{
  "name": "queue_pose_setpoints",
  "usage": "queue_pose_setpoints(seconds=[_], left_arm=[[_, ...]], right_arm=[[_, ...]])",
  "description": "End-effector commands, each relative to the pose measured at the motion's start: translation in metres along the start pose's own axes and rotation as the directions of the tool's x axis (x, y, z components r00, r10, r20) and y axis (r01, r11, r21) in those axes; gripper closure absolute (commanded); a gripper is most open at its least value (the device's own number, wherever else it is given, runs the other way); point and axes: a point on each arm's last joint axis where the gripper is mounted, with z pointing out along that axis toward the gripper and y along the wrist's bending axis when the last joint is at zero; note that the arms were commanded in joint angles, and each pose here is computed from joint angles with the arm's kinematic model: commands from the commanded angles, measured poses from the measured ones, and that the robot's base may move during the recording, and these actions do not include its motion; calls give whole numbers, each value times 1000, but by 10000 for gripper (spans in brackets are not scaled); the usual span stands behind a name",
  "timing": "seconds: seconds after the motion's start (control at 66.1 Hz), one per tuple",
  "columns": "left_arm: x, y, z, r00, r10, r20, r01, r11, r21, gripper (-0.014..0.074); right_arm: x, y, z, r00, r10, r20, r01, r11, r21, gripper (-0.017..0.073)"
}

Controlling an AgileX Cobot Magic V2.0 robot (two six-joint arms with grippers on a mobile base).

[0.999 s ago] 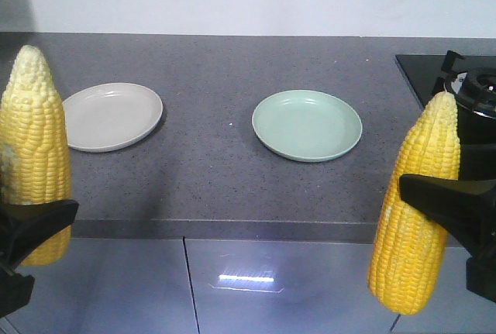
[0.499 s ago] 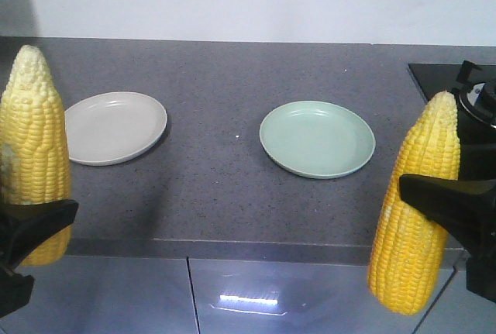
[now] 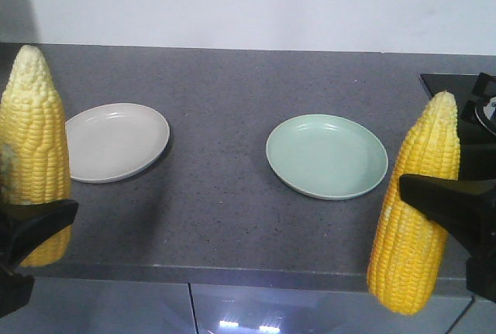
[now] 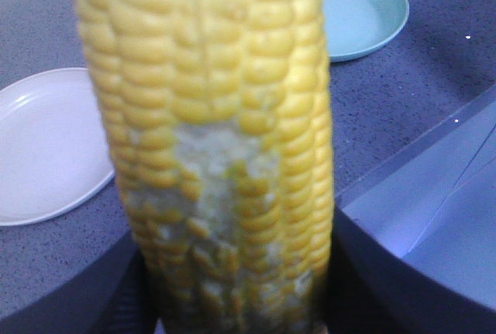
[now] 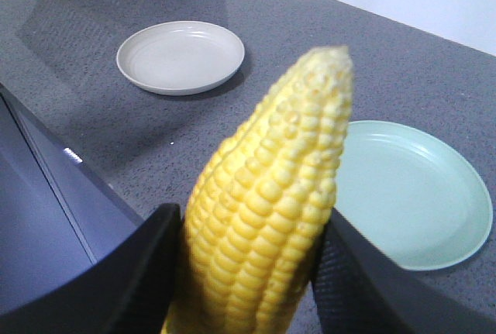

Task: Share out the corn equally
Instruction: 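Drive closer and center the base between the beige and green plates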

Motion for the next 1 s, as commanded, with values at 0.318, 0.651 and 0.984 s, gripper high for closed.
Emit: queue_pose_setpoints(seconds=[0.318, 0.651, 0.984], left_arm=[[-12, 0, -7, 996, -6, 94, 6, 1000, 1, 291], [-12, 0, -7, 996, -6, 94, 6, 1000, 1, 291], [-12, 0, -7, 996, -6, 94, 6, 1000, 1, 291]], right_arm=[[-13, -1, -5, 996, 8, 86, -10, 1000, 25, 356], [-13, -1, -5, 996, 8, 86, -10, 1000, 25, 356], [-13, -1, -5, 996, 8, 86, -10, 1000, 25, 356]])
